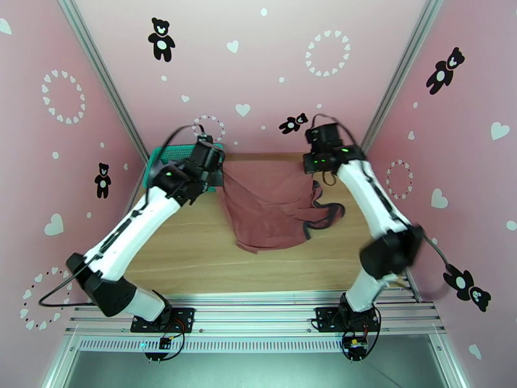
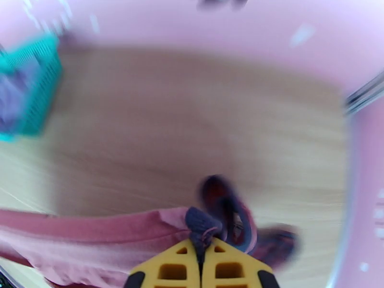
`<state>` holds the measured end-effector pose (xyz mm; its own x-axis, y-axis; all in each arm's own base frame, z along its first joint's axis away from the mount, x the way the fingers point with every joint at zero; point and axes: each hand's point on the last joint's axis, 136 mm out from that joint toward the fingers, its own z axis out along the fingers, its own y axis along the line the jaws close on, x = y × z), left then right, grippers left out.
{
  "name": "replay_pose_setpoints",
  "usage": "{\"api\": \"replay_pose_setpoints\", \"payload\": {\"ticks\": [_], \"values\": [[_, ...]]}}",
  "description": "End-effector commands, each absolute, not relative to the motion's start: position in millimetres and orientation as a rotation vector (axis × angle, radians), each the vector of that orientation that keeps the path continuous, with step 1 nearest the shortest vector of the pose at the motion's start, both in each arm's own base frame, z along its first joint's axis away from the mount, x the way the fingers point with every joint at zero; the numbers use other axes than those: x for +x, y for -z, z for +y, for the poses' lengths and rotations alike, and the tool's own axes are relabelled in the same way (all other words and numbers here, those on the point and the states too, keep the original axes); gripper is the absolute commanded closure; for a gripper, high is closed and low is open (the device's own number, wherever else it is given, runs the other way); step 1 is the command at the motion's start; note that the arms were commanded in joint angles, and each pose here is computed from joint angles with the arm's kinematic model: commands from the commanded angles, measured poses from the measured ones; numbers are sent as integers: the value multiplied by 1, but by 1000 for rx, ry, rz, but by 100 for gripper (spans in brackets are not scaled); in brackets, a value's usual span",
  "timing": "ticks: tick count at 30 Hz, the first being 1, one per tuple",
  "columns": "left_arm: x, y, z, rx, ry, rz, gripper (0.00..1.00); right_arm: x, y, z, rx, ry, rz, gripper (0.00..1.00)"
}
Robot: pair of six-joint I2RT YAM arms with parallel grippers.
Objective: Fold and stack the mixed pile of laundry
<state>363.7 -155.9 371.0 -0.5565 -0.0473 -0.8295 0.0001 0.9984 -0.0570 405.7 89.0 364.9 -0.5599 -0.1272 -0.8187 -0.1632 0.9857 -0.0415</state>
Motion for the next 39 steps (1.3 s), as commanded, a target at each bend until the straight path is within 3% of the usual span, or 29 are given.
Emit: {"api": "replay_pose_setpoints", "payload": {"ticks": [1, 11, 17, 22, 28, 34, 39], "values": [[340, -383, -137, 42, -15, 2204, 100, 355, -393, 65, -140, 23, 2088, 100], [255, -465, -102, 24, 227, 2049, 100, 215, -477, 40, -144, -101, 1834, 100], [234, -480, -93, 37, 268, 2027, 100, 199, -501, 28, -136, -48, 1789, 100], [252, -472, -110, 78, 250, 2073, 100, 236, -502, 16, -98, 116, 1827, 100], [316, -424, -133, 90, 63, 2215, 100, 319, -468, 13, -104, 350, 1942, 100], [419, -316, -158, 34, -42, 2436, 100, 430, -369, 11, -127, 454, 2150, 100], [496, -213, -181, 44, -85, 2553, 100, 510, -257, 3, -146, 515, 2355, 100]]}}
